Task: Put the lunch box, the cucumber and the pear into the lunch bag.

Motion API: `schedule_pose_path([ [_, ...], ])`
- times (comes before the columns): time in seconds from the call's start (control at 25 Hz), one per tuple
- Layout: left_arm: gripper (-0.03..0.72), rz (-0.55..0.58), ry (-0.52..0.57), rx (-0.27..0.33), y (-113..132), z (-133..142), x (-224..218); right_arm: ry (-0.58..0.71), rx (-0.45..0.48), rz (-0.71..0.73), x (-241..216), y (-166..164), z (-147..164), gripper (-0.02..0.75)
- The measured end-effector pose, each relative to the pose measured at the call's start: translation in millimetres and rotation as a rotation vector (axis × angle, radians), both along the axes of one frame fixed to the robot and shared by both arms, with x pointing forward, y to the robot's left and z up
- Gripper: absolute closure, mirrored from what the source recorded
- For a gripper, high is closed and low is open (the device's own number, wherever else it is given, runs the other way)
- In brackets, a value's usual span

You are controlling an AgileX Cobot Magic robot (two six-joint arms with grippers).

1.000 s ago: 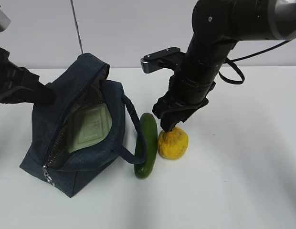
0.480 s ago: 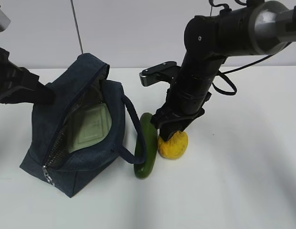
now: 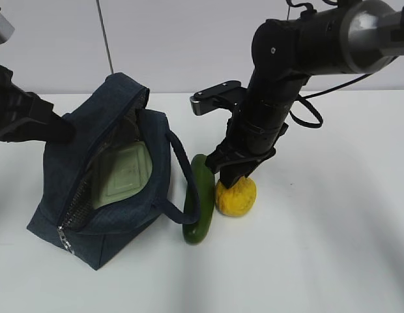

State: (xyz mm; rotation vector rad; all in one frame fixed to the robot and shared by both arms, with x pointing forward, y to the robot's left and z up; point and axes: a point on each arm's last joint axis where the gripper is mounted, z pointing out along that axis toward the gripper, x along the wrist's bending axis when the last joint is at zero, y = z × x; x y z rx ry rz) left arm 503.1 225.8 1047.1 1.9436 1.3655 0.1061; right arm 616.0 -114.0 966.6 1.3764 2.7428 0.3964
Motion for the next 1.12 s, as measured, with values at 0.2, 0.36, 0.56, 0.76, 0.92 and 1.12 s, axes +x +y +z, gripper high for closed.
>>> schedule_pose_path([
  [0.2,0.678,-0.001,0.001,0.001,0,0,0,0.015,-0.006,0.003,-1,0,1,0.451],
  [0.36,0.678,-0.001,0.001,0.001,0,0,0,0.044,-0.019,0.008,-2,-1,5,0.454],
  [0.56,0.678,-0.002,0.002,0.000,0,0,0,0.018,-0.035,0.004,0,-2,16,0.458],
  [0.76,0.678,-0.002,0.002,0.000,0,0,0,-0.055,-0.029,-0.005,-6,-8,47,0.461],
  [0.92,0.678,-0.002,0.002,0.000,0,0,0,-0.124,0.004,-0.017,-16,-12,80,0.462],
  [1.12,0.678,-0.002,0.002,0.000,0,0,0,-0.212,0.060,-0.023,-32,-19,120,0.463],
])
